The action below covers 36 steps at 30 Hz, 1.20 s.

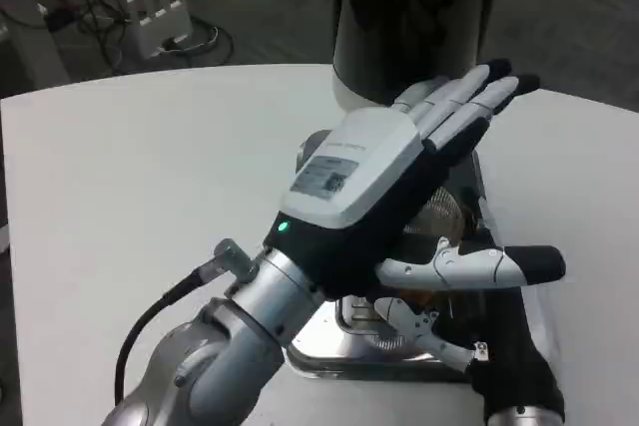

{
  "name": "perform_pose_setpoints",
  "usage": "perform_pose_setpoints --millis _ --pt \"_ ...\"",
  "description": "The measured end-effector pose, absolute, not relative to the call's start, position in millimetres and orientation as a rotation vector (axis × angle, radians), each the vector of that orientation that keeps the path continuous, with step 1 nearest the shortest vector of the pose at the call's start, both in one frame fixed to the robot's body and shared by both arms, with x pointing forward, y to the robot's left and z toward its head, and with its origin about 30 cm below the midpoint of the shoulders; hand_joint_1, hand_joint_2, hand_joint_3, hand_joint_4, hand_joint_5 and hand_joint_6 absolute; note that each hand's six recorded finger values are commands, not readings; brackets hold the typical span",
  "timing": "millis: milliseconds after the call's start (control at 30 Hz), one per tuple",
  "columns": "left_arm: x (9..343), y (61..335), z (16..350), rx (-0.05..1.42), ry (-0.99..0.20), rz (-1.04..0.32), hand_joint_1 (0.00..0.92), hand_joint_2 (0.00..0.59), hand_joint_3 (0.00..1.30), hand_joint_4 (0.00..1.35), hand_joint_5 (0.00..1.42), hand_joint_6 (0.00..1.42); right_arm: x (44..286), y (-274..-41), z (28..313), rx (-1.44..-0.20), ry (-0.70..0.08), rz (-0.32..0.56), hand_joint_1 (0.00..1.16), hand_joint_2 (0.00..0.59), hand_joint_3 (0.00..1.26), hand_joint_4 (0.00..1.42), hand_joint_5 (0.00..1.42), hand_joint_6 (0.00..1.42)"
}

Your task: Grasp the cup under the faucet to collect the drink, then remove the cup.

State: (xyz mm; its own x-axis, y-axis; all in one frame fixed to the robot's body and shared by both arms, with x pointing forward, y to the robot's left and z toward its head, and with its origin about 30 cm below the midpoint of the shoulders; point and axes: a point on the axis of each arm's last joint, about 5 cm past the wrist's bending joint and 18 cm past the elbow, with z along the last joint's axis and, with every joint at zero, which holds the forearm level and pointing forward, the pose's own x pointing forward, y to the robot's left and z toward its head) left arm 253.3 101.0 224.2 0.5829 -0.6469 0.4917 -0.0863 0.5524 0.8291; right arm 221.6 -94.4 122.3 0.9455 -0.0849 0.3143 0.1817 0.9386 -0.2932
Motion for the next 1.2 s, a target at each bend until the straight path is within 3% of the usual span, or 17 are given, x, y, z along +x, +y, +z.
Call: perform_pose_setpoints --millis 400,1200 --pt "252 99 225 0.95 -0.905 -0.39 0.0 0.092 0.11 0.0 0.07 0.04 236 -90 127 -0.334 -0.296 -0.153 0.81 0.159 0.06 0.11 0.12 0.18" --pt "249 101 230 0.976 -0.9 -0.384 0.0 0.093 0.11 0.0 0.08 0.04 240 -82 132 -0.339 -0.286 -0.179 0.81 0.159 0.1 0.17 0.22 0.25"
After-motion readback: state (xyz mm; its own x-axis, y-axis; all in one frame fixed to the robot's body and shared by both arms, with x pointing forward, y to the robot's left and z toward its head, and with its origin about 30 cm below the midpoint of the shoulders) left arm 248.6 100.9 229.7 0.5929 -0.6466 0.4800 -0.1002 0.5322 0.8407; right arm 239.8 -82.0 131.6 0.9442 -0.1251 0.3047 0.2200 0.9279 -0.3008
